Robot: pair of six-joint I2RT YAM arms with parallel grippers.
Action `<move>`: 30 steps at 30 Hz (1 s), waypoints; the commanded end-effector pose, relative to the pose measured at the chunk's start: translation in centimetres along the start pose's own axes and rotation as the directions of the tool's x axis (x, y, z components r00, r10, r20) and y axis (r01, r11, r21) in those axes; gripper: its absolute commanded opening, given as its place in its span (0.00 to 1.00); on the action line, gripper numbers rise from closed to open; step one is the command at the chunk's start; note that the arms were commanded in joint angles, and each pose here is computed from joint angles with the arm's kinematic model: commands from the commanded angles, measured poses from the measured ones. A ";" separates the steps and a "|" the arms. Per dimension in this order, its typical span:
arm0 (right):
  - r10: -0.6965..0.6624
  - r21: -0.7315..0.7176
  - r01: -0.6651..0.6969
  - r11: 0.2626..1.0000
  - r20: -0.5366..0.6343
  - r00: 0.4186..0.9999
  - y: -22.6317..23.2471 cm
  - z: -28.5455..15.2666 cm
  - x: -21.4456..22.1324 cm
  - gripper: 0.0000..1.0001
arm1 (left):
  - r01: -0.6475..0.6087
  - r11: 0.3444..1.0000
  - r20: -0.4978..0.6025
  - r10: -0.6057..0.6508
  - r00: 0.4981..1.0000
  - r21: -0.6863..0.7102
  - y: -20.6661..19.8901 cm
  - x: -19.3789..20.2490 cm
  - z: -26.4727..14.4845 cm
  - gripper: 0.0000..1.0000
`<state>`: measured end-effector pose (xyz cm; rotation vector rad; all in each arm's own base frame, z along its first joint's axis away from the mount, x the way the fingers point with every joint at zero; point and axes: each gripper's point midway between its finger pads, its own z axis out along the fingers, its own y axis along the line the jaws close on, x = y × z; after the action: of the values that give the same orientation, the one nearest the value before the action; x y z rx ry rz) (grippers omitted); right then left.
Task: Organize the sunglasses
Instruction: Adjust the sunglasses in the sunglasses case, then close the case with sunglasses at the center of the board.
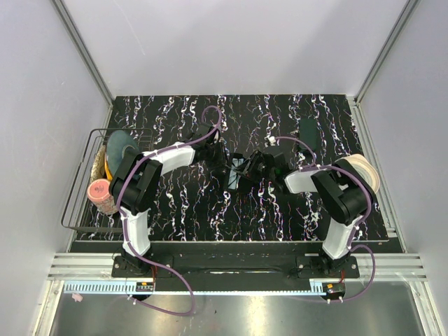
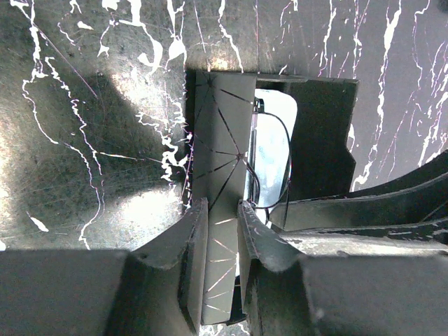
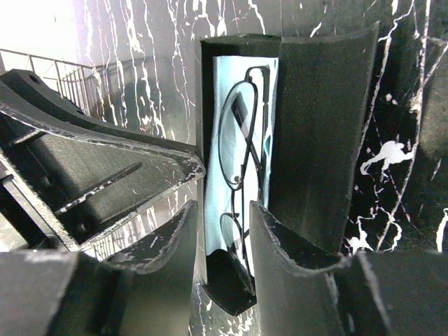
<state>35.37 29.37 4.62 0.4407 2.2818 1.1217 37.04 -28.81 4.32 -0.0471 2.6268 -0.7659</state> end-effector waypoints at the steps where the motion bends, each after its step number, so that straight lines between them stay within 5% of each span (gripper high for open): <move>1: -0.046 0.002 0.046 0.999 0.046 0.998 2.1 -0.9 -1.6 0.41 | -0.006 1.000 -0.003 0.006 1.000 -0.010 0.0 -0.1 0.5 0.22; 9: -0.067 0.092 0.064 0.994 0.037 0.997 1.2 -2.3 -1.5 0.32 | -0.007 1.000 0.013 0.008 1.000 -0.004 -0.3 -0.6 0.0 0.28; 18: -0.166 0.135 0.146 0.980 0.154 0.974 4.2 -6.7 -4.9 0.47 | -0.015 1.000 0.039 0.015 0.999 -0.002 -0.7 -1.3 -0.9 0.32; 22: -0.190 0.274 0.127 0.953 0.220 0.957 2.2 -9.0 -6.8 0.52 | -0.018 1.000 0.076 0.020 0.997 -0.022 -0.4 -1.8 -1.6 0.39; 30: -0.123 0.442 0.027 0.896 0.191 0.974 -4.5 -8.8 -6.9 0.37 | 0.012 1.000 0.227 -0.006 0.974 -0.024 0.4 -2.8 -3.7 0.48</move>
<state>35.39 20.14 10.99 0.5337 2.2565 0.6371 36.24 -26.87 4.28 -0.0955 2.5957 -0.6856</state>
